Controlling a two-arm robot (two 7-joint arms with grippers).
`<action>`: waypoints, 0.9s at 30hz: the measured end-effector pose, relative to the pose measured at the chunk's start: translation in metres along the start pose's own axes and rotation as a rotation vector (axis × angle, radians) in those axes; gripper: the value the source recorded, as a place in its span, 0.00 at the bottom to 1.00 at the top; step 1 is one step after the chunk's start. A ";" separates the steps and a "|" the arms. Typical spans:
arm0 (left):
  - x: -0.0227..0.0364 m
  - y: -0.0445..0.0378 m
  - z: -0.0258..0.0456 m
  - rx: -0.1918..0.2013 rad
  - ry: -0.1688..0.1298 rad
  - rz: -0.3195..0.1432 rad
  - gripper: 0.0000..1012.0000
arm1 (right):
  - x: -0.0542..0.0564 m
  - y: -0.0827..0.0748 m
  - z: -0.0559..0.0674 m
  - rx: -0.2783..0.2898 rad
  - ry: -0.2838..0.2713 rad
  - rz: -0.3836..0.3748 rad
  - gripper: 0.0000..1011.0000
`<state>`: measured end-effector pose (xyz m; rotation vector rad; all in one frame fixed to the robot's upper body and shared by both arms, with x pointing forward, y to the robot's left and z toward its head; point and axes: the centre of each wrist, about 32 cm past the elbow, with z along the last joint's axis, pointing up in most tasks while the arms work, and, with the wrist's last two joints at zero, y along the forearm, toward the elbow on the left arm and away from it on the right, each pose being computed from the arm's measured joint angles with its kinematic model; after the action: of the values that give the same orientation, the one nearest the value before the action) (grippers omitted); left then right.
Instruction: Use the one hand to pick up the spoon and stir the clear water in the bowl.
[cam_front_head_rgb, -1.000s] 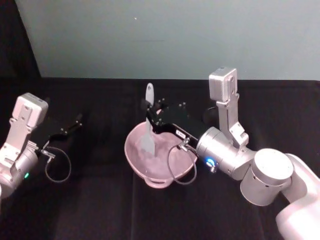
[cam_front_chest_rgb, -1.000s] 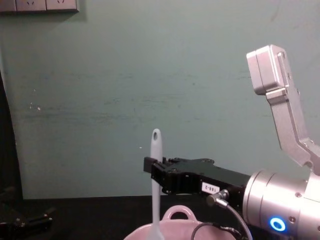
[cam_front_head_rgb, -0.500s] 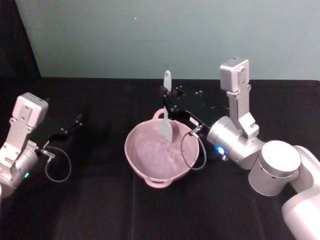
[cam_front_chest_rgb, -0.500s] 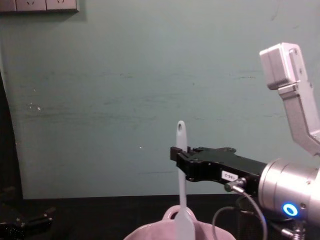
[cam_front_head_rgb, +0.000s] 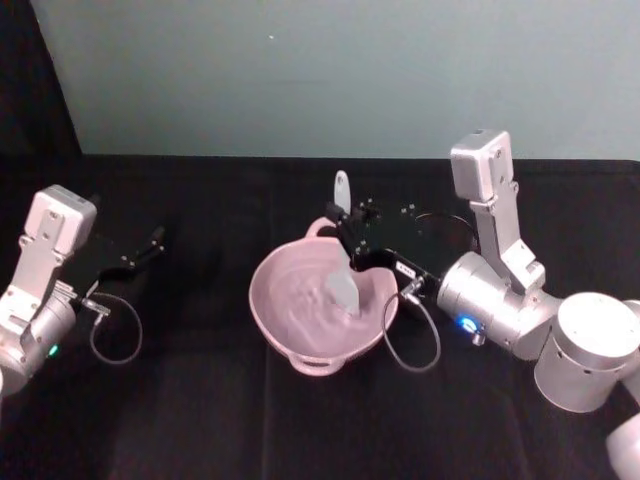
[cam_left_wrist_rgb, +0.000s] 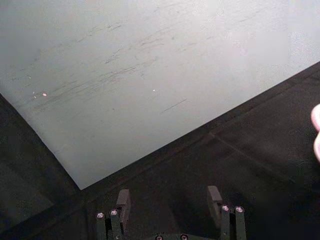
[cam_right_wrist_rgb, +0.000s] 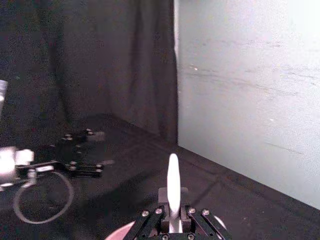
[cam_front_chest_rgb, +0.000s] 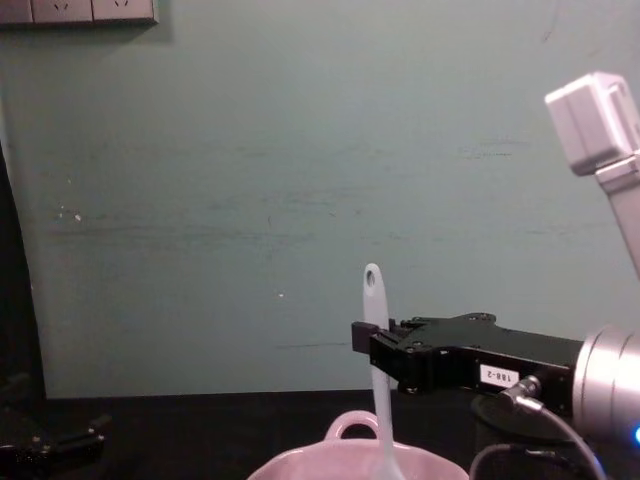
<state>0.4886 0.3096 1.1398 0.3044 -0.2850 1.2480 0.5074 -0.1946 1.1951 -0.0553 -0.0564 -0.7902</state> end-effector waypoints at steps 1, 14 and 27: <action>0.0000 0.0000 0.0000 0.000 0.000 0.000 1.00 | -0.003 -0.003 0.001 0.005 0.006 0.013 0.13; 0.0000 0.0000 0.0000 0.000 0.000 0.000 1.00 | -0.030 0.001 -0.002 0.019 0.102 0.100 0.13; 0.0000 0.0000 0.0000 0.000 0.000 0.000 1.00 | -0.033 0.038 -0.017 0.086 0.078 -0.017 0.13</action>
<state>0.4886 0.3097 1.1398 0.3044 -0.2851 1.2480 0.5118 -0.1461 1.1746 0.0580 -0.0168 -0.8055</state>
